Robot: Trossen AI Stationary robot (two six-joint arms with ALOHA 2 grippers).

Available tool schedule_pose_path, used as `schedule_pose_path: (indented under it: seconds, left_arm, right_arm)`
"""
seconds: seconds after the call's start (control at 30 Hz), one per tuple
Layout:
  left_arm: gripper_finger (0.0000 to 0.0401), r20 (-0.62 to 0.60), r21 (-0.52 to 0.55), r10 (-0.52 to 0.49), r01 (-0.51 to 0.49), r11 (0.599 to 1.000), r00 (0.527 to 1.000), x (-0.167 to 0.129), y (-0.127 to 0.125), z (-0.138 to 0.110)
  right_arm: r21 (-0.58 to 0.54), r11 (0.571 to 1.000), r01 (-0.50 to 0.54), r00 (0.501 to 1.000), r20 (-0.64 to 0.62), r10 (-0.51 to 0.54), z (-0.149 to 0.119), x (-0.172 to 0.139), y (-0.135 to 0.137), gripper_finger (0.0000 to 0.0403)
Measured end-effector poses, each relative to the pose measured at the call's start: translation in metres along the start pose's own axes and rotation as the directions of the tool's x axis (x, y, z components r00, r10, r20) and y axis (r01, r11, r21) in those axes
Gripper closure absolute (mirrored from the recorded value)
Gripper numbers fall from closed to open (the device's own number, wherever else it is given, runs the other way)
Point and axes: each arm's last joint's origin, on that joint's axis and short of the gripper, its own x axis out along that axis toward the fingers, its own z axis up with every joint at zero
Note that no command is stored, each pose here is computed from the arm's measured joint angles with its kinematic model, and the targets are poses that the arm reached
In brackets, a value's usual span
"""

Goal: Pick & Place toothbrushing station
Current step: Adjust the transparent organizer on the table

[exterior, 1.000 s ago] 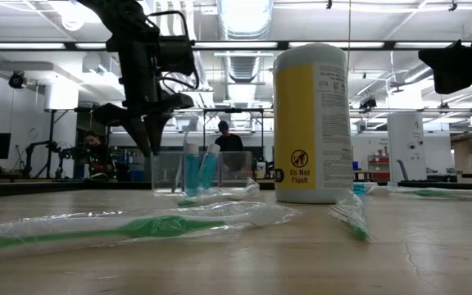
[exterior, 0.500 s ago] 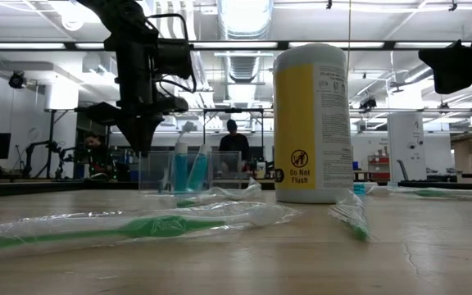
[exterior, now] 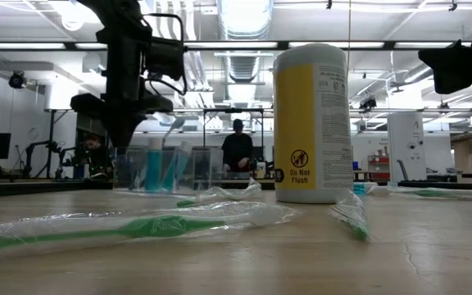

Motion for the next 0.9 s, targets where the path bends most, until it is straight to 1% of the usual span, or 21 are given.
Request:
schedule_pose_path:
  seconds: [0.13,0.3,0.57,0.77,0.9]
  left_arm:
    - [0.0384,-0.011,-0.018,0.026,-0.026,1.000,1.000,-0.0046,0.0053,-0.0035]
    - [0.0380,-0.009,-0.029,0.028,-0.028,0.999,1.000,-0.0073,0.0073,-0.0048]
    - [0.0379,-0.014,-0.033,0.034,-0.034,0.999,0.999,-0.0074,0.0079,-0.0053]
    - [0.0375,-0.013,-0.038,0.035,-0.036,0.999,0.999,-0.0071,0.0080,-0.0053]
    - [0.0372,-0.035,-0.061,0.050,-0.052,0.997,0.998,-0.0010,0.0108,-0.0083]
  right_arm:
    - [0.000,1.000,0.000,1.000,-0.001,0.000,-0.0001,0.0000,0.0000,0.0056]
    - [0.000,1.000,0.000,1.000,0.000,0.000,0.0000,0.0000,0.0000,0.0060]
    - [0.000,1.000,0.000,1.000,0.000,0.000,0.0000,0.0000,0.0000,0.0053]
    - [0.000,1.000,0.000,1.000,0.000,0.000,-0.0001,0.0000,0.0000,0.0057]
    - [0.000,1.000,0.000,1.000,0.000,0.000,0.0000,0.0000,0.0000,0.0056]
